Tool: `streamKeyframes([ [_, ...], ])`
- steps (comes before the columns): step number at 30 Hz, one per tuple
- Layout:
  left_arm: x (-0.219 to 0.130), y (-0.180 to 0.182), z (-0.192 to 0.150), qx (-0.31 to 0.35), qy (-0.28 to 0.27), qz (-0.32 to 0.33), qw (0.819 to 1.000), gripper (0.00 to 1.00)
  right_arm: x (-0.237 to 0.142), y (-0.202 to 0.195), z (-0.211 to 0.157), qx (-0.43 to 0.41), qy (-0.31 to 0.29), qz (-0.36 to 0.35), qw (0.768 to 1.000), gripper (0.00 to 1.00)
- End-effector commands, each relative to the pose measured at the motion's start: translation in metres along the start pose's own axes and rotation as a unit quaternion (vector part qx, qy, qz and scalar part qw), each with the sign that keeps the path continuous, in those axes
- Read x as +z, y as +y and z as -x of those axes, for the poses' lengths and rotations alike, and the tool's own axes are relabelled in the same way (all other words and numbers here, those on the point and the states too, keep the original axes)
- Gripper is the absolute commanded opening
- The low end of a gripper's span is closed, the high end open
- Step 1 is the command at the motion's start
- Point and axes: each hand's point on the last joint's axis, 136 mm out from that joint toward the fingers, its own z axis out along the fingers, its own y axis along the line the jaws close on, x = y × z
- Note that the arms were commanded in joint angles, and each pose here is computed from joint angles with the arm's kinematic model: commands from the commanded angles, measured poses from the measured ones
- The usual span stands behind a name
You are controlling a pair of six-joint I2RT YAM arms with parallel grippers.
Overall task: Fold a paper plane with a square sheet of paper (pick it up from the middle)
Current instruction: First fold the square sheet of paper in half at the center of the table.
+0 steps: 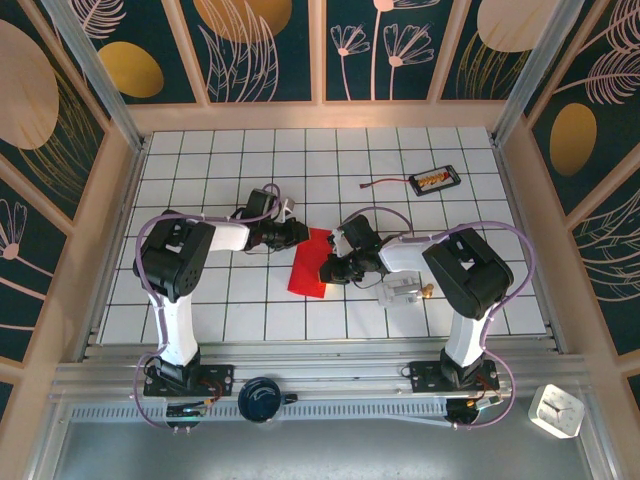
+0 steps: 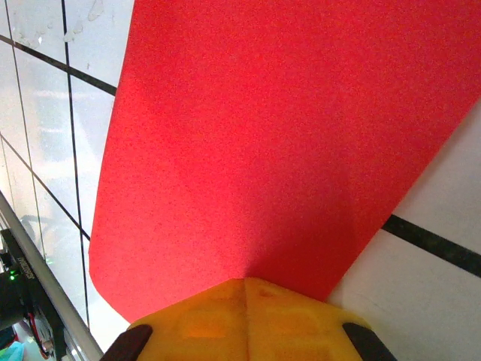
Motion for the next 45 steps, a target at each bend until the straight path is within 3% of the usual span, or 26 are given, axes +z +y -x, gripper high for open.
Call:
streamKeyframes([
  [1,-0.009,0.024,0.028,0.003,-0.046,0.049,0.998,0.18,0.01,-0.086,-0.052,0.056,0.064,-0.151,0.985,0.07],
  [6,-0.019,-0.007,0.042,0.02,-0.057,0.014,0.998,0.22,0.009,-0.087,-0.053,0.056,0.063,-0.152,0.985,0.07],
  [12,-0.012,-0.045,0.022,0.043,-0.033,-0.038,0.998,0.27,0.01,-0.087,-0.052,0.056,0.062,-0.153,0.985,0.07],
  [20,0.009,-0.013,0.024,0.027,-0.022,0.006,0.999,0.25,0.011,-0.086,-0.051,0.054,0.062,-0.153,0.985,0.07],
  [29,0.005,0.03,0.034,0.0,-0.034,0.044,0.998,0.24,0.009,-0.087,-0.051,0.055,0.062,-0.156,0.984,0.07],
  [32,-0.006,0.028,0.042,0.003,-0.05,0.048,0.998,0.24,0.008,-0.087,-0.051,0.055,0.061,-0.156,0.984,0.07],
  [36,-0.03,0.001,0.048,0.016,-0.079,0.024,0.996,0.3,0.009,-0.088,-0.051,0.056,0.062,-0.158,0.984,0.07],
  [39,-0.043,-0.017,0.034,0.019,-0.081,0.002,0.997,0.33,0.009,-0.088,-0.05,0.055,0.062,-0.158,0.984,0.07],
  [45,-0.043,-0.031,-0.043,0.016,-0.007,-0.022,1.0,0.35,0.01,-0.088,-0.049,0.054,0.063,-0.159,0.984,0.07],
])
